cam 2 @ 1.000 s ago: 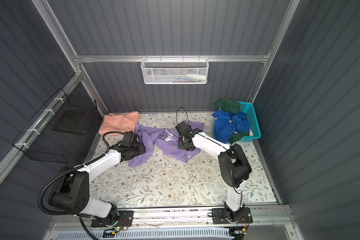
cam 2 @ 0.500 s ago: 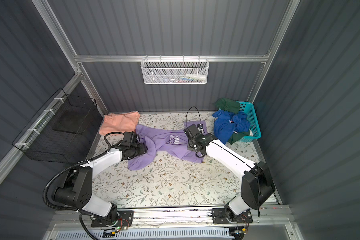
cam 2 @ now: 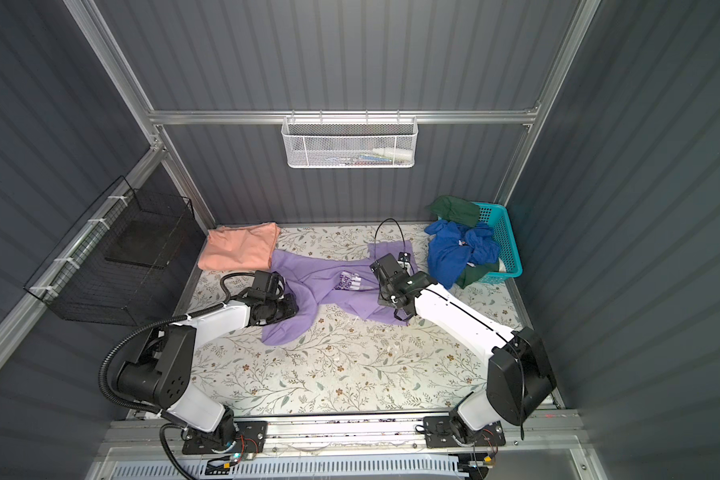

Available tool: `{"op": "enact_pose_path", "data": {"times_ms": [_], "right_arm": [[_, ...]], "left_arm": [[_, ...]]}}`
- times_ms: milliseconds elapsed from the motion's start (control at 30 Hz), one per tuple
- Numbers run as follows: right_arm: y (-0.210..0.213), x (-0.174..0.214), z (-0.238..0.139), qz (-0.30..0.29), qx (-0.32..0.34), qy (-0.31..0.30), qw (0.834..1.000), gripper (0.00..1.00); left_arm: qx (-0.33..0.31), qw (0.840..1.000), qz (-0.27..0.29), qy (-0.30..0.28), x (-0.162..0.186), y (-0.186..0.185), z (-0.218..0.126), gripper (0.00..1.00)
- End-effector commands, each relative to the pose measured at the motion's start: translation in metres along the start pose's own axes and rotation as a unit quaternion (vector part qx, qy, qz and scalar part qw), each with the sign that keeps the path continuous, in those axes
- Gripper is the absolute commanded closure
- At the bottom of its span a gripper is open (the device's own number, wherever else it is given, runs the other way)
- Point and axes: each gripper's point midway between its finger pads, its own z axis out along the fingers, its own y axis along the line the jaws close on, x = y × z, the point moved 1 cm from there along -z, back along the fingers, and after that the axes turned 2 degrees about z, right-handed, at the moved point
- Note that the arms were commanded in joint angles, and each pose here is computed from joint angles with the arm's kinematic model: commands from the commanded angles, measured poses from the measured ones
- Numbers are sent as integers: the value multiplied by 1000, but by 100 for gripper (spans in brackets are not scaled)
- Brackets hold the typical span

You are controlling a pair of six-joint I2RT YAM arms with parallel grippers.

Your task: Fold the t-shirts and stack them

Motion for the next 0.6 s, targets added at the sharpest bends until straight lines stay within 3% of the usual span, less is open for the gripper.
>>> {"op": "enact_pose_path", "data": {"times_ms": [0,133,267,367,567], "right_arm": [[-11,-2,-2,4,24,-12,1000,100],[-35,-9,-13,6,70,-42,997,100],[-68,-10,-30,16,119,-69,990,100],[-91,-6,-42,28,142,-81,986,100],[-138,20,-65,53,201,-80,975,100]], "left_arm": [[27,1000,2,-13,-9,-15,-12,100],[-25,999,-13,-40,-30,5,-34,100],[-35,994,-54,-91,-60,34,-71,100],[-78,989,-34,-119,-75,45,-94,100],[-91,986,-50,-128,-82,60,-105,100]]}}
